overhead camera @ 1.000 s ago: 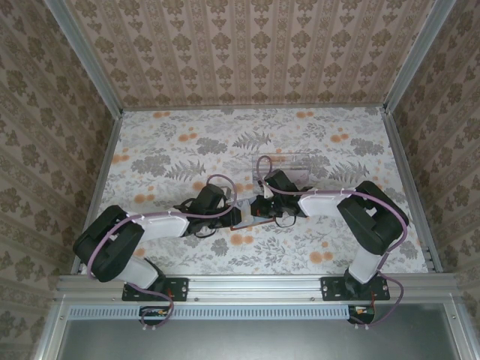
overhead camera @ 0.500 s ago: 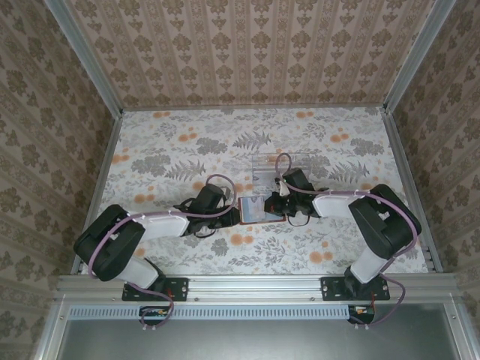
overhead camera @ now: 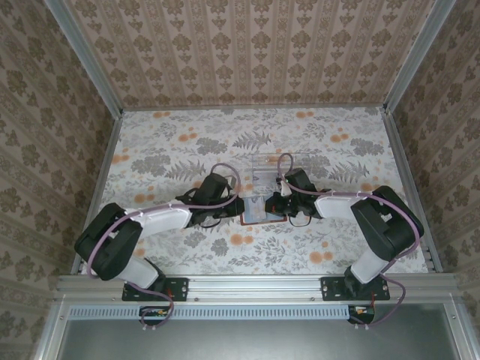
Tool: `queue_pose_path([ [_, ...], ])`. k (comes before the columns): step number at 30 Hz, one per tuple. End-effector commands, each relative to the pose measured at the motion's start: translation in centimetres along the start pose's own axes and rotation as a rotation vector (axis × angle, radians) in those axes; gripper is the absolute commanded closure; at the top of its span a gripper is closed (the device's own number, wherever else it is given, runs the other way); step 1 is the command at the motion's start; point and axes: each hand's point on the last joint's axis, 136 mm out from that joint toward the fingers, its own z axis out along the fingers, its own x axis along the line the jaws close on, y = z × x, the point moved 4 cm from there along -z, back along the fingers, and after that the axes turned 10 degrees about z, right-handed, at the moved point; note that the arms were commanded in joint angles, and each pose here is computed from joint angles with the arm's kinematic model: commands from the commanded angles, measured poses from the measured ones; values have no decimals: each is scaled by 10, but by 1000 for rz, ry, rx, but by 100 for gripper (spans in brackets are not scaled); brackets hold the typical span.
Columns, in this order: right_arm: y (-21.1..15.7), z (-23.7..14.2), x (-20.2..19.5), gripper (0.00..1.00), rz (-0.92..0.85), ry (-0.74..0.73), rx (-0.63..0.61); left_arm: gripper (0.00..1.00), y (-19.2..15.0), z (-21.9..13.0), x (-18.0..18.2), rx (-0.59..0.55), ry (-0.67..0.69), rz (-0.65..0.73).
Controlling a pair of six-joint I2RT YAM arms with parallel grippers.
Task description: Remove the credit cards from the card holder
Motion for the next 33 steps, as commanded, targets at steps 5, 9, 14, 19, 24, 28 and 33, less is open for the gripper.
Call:
queue_pose_path([
  [5,-7,4,-4,100,10,-1,26,94,-4,27,-2,78,-2,17],
  [9,-7,4,-4,94,8,-3,26,96,-13,36,3,113,5,-4],
  [14,-5,7,-3,84,5,-4,29,96,-21,40,8,130,12,-19],
  [19,-2,14,-1,83,11,8,42,97,-25,41,9,137,12,-23],
  [24,0,19,3,82,16,25,47,97,-25,41,8,137,7,-20],
  [28,-1,20,4,82,19,33,51,97,-25,41,7,138,6,-19],
  [33,-2,21,4,89,19,42,58,98,-25,42,7,139,1,-19],
])
